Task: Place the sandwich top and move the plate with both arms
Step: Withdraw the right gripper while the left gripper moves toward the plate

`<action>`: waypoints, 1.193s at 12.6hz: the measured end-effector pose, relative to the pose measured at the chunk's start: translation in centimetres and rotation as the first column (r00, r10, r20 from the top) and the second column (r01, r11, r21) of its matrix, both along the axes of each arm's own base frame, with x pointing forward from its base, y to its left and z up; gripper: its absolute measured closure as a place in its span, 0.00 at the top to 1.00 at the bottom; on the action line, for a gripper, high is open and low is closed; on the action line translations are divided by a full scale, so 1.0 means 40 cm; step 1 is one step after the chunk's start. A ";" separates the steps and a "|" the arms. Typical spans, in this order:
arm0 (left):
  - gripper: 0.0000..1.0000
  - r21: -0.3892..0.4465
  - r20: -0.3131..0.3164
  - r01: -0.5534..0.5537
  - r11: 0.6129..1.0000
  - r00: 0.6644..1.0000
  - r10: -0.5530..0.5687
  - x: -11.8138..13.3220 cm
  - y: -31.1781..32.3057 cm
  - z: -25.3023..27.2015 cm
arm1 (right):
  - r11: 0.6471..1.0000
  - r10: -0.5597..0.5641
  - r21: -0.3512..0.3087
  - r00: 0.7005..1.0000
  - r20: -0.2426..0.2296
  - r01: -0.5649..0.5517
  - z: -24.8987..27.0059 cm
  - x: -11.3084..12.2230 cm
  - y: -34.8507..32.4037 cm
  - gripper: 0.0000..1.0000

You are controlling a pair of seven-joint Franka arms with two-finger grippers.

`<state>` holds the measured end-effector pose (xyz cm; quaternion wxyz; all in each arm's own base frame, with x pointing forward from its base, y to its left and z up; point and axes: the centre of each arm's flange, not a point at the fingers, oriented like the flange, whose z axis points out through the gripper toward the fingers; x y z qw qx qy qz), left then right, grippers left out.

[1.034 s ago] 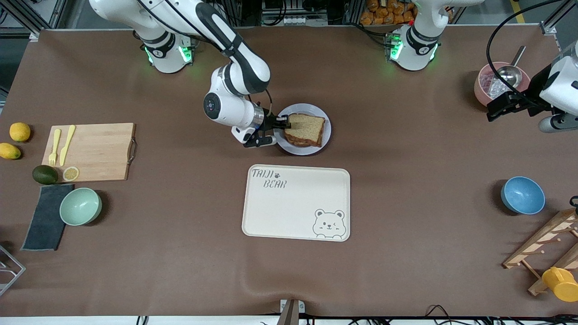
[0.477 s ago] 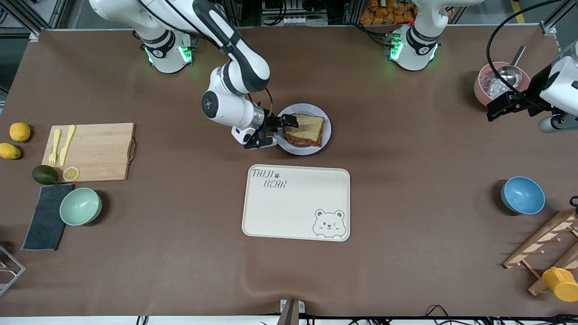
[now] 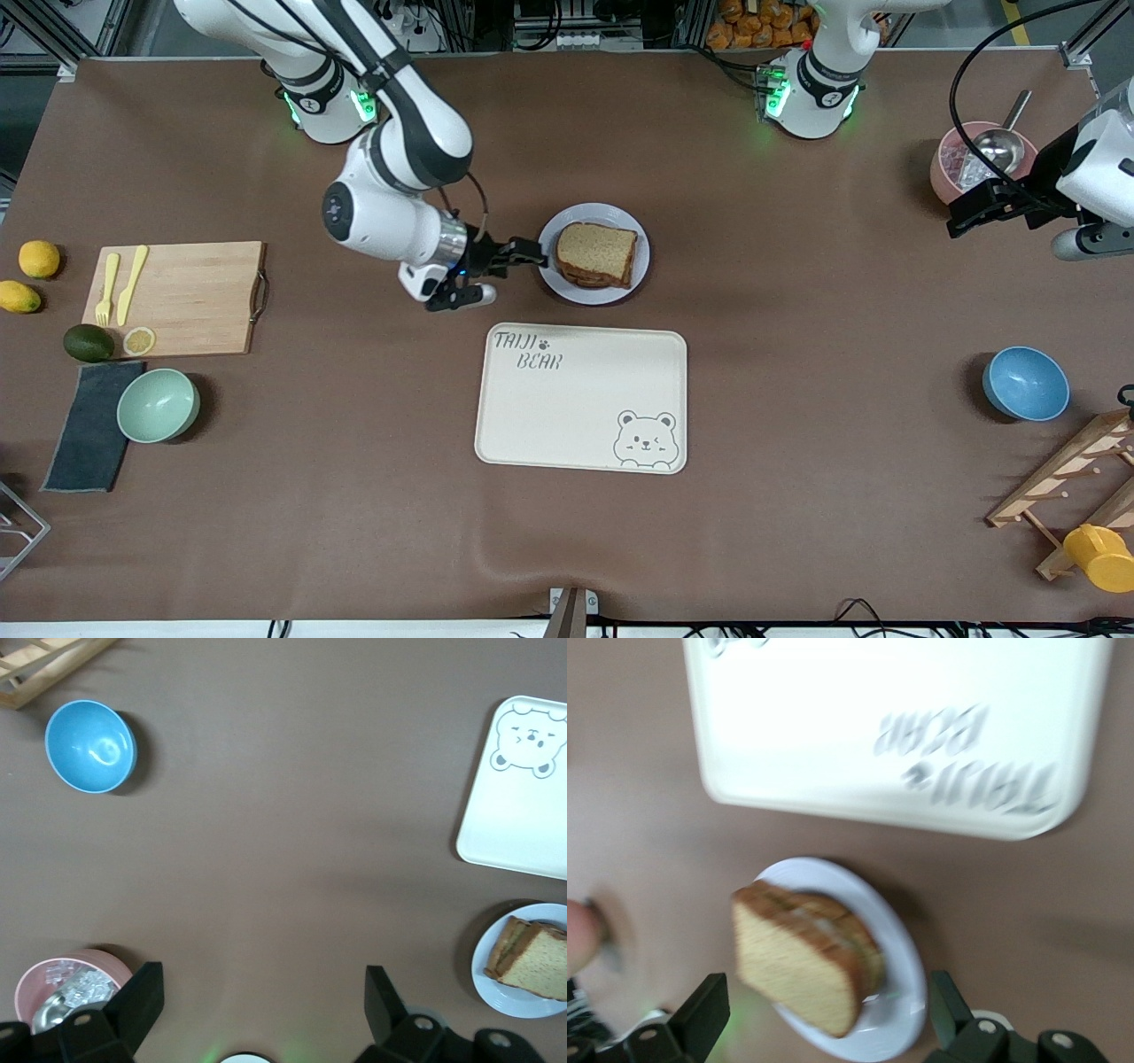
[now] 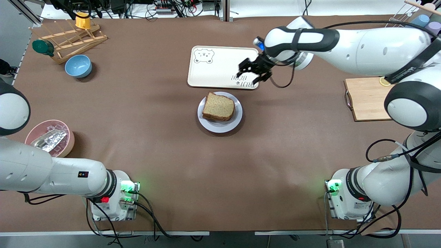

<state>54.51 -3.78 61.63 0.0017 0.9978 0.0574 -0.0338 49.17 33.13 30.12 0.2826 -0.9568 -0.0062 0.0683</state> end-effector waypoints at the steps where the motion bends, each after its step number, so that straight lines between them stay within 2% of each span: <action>1: 1.00 -0.037 -0.003 -0.010 0.999 1.000 0.010 0.001 0.001 -0.001 | 0.999 0.016 -0.044 1.000 0.023 -0.015 0.009 0.033 -0.058 1.00; 3: 1.00 -0.094 -0.014 -0.035 0.995 0.999 0.034 0.006 0.017 -0.008 | 0.990 0.054 -0.135 0.996 0.073 -0.044 0.048 0.098 -0.170 1.00; 4: 1.00 -0.114 -0.022 -0.041 0.993 0.999 0.039 0.009 0.018 -0.016 | 0.980 0.085 -0.185 0.993 0.082 -0.069 0.080 0.130 -0.227 1.00; 7: 1.00 -0.186 -0.062 -0.050 0.981 0.997 0.039 0.009 -0.002 -0.054 | 0.953 0.116 -0.288 0.991 0.059 -0.095 0.202 0.216 -0.398 1.00; 9: 1.00 -0.222 -0.097 -0.060 0.973 0.995 0.039 0.006 -0.012 -0.090 | 0.938 0.097 -0.339 0.993 0.066 -0.069 0.301 0.257 -0.514 1.00; 12: 1.00 -0.300 -0.149 -0.088 0.950 0.988 0.044 0.003 0.007 -0.169 | 0.922 0.059 -0.386 0.994 0.089 -0.020 0.410 0.278 -0.643 1.00; 15: 1.00 -0.371 -0.184 -0.108 0.922 0.982 0.041 -0.004 0.034 -0.275 | 0.896 0.028 -0.442 0.993 0.118 0.027 0.488 0.270 -0.762 1.00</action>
